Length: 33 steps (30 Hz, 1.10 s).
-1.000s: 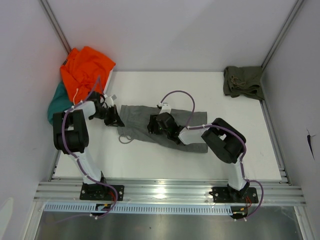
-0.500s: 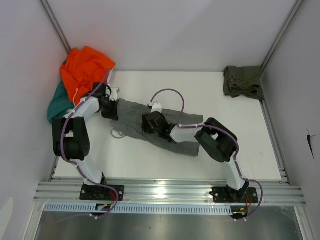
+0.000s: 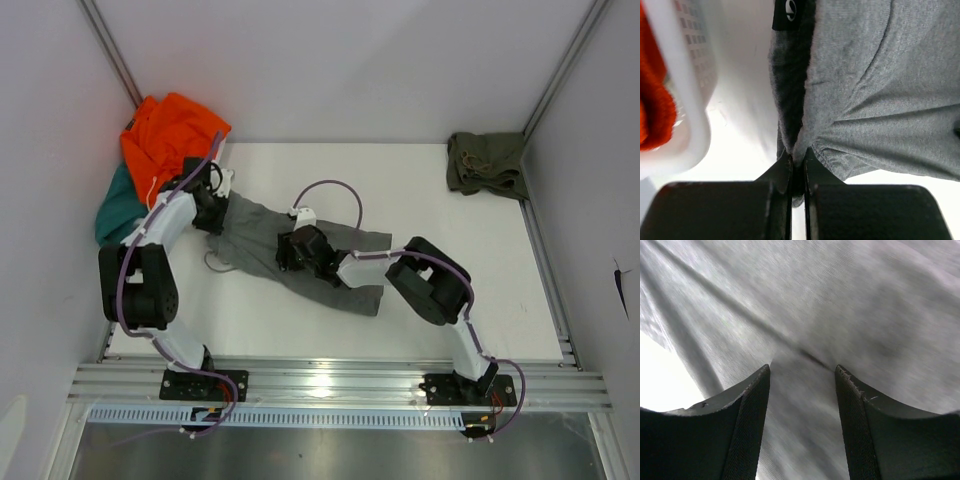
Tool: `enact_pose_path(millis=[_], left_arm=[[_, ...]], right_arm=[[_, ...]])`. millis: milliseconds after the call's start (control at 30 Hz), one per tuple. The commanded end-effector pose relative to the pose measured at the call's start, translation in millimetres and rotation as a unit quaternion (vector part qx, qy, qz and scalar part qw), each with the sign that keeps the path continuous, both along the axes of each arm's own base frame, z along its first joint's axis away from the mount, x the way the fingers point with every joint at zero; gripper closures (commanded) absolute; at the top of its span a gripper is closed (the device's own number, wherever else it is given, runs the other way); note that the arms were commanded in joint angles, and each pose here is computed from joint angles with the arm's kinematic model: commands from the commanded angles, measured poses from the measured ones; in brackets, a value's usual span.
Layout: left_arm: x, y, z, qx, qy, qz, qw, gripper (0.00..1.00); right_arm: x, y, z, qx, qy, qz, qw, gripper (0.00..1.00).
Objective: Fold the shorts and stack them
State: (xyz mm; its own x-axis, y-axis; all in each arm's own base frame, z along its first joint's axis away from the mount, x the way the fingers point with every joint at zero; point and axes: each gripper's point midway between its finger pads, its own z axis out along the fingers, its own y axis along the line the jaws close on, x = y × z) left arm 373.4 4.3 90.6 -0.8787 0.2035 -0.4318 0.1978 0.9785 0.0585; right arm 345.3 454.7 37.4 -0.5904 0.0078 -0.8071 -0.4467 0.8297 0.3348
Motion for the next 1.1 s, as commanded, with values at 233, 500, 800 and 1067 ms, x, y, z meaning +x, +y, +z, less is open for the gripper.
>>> enact_pose_path(millis=[233,500,800,1067], left_arm=[[9.8,2.3,64.4,0.048,-0.07,-0.01,0.996,1.0],[-0.1,-19.3,84.6,0.067,-0.084,-0.037,0.993,0.99],[-8.1,-43.5,106.4,0.109,-0.096,-0.07,0.987,0.99],[-18.4,-69.0,123.9,0.1,-0.11,-0.1,0.984,0.99]], right_arm=[[-3.9,-30.2,27.3,0.048,-0.002,0.028,0.998,0.53],[1.1,-14.6,6.1,0.04,0.017,0.038,0.998,0.78],[7.7,7.3,-22.8,0.029,0.039,0.033,0.998,0.94],[20.9,21.2,-34.3,0.029,0.059,0.017,0.998,0.97]])
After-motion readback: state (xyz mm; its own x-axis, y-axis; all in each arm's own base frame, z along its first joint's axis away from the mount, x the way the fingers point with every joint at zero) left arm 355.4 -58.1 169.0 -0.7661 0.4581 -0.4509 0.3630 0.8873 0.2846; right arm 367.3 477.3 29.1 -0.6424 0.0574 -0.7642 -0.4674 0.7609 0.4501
